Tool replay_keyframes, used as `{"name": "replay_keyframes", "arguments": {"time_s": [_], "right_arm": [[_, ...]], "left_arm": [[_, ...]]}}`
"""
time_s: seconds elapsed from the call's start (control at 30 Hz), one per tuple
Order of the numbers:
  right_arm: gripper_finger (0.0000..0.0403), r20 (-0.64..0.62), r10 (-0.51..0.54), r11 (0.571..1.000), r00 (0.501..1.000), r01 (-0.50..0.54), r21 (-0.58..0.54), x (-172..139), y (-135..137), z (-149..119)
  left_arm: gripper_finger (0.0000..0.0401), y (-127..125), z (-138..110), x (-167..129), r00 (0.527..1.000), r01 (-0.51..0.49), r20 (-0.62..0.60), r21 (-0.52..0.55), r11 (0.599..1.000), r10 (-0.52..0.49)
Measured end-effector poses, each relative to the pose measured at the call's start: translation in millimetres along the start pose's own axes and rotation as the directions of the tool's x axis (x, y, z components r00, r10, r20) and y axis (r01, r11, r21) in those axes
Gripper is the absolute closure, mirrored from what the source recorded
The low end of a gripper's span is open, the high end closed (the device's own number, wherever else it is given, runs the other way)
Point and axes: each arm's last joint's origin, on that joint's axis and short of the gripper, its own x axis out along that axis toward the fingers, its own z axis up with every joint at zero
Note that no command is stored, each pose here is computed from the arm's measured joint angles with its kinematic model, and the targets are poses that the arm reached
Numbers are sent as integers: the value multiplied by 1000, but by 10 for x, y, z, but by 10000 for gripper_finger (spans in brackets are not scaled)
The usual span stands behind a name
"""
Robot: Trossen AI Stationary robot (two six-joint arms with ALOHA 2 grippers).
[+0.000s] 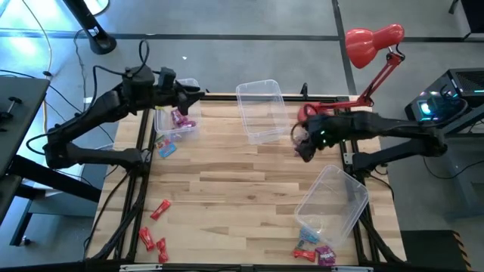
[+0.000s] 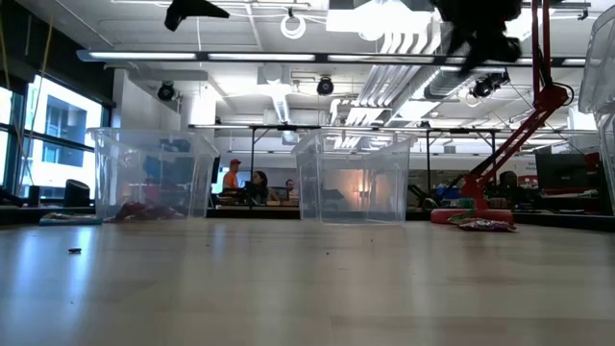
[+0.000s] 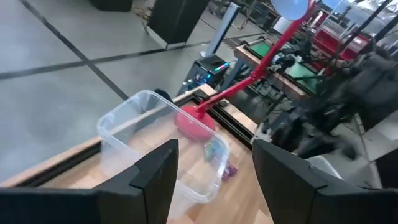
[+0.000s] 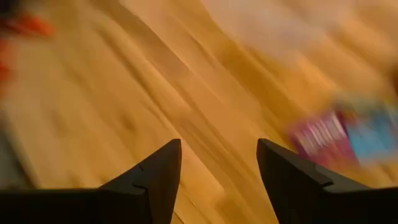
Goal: Sort candy
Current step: Put the purple candy into the top left transparent bin
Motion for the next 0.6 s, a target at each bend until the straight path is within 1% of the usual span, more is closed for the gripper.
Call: {"name": "replay_keyframes", "arguments": {"time_s": [0.07, 0.13, 0.3, 0.37, 0.47, 0.6], "right_arm": [[201, -102, -88, 995, 991, 92, 32, 179, -67, -90], [202, -163, -156, 983, 974, 170, 70, 382, -133, -163], [203, -186, -330, 922, 926, 358, 147, 847, -343, -265], [203, -185, -367, 901, 912, 398, 175, 992, -432, -272], [203, -192, -384, 881, 903, 421, 215, 1188, -552, -270], [203, -255, -418, 853, 872, 473, 220, 1392, -697, -336]], "left_arm": [[201, -27, -14, 14, 1000, 12, -7, -7, 1000, -12], [201, -59, -12, 36, 999, 32, 2, -11, 999, -32], [201, -117, 23, 53, 996, 73, 47, -11, 997, -73], [201, -125, 38, 52, 995, 80, 63, -10, 997, -80], [201, -123, 39, 52, 995, 73, 66, -10, 997, -72], [201, -121, 33, 55, 996, 70, 61, -11, 997, -69]]}}
